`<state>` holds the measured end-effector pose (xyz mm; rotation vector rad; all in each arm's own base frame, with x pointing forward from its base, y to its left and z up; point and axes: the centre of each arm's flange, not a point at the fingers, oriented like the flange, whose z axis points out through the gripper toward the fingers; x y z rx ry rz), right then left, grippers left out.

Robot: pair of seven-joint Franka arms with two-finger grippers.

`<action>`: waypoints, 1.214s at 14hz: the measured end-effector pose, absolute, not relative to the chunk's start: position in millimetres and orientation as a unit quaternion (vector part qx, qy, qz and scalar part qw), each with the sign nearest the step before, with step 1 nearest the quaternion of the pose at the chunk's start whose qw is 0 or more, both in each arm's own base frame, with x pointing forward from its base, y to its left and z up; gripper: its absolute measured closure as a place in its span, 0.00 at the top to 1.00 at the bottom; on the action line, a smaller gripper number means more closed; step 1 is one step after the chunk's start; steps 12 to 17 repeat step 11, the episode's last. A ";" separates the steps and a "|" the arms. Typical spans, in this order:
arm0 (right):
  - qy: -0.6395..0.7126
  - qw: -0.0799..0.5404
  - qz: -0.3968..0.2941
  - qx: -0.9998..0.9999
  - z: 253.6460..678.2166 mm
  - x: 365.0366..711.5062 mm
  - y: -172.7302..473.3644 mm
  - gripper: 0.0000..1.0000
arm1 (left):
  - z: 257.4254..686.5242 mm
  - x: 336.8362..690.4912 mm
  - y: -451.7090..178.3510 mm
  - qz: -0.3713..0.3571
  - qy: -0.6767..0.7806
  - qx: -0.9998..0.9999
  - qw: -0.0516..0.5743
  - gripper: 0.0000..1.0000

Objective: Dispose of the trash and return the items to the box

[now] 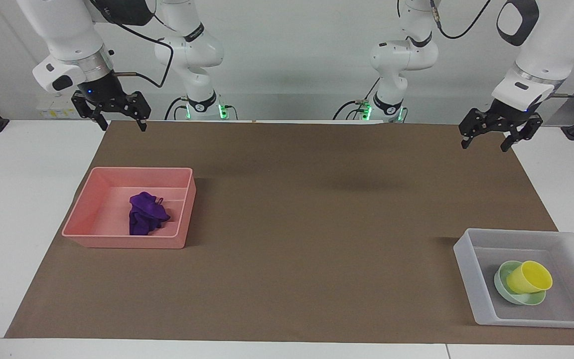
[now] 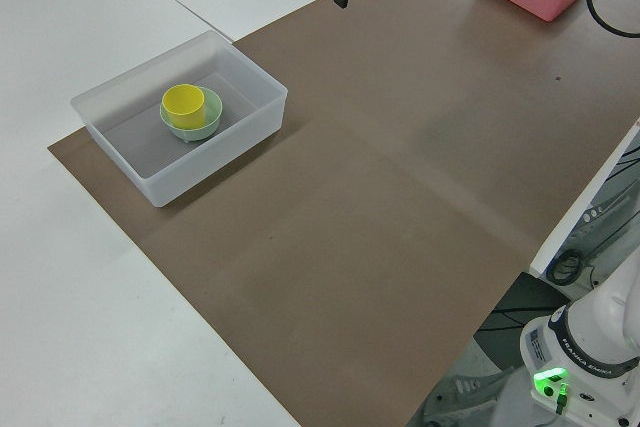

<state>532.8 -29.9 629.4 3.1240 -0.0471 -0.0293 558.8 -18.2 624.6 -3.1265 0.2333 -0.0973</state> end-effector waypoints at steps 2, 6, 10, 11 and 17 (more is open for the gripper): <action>-0.018 0.009 -0.009 1.000 629.3 532.8 -29.9 1.00 | 623.9 558.7 -17.8 -0.030 0.056 -0.998 0.002 1.00; -0.019 0.009 -0.009 1.000 629.2 532.8 -30.4 1.00 | 622.7 558.7 -16.6 -0.029 0.048 -0.998 0.002 1.00; -0.019 0.009 -0.009 1.000 629.2 532.7 -30.8 1.00 | 622.7 558.7 -16.3 -0.029 0.046 -0.999 0.002 1.00; -0.019 0.009 -0.009 1.000 629.2 532.7 -30.8 1.00 | 622.7 558.7 -16.3 -0.029 0.046 -0.999 0.002 1.00; -0.019 0.009 -0.009 1.000 629.2 532.7 -30.8 1.00 | 622.7 558.7 -16.3 -0.029 0.046 -0.999 0.002 1.00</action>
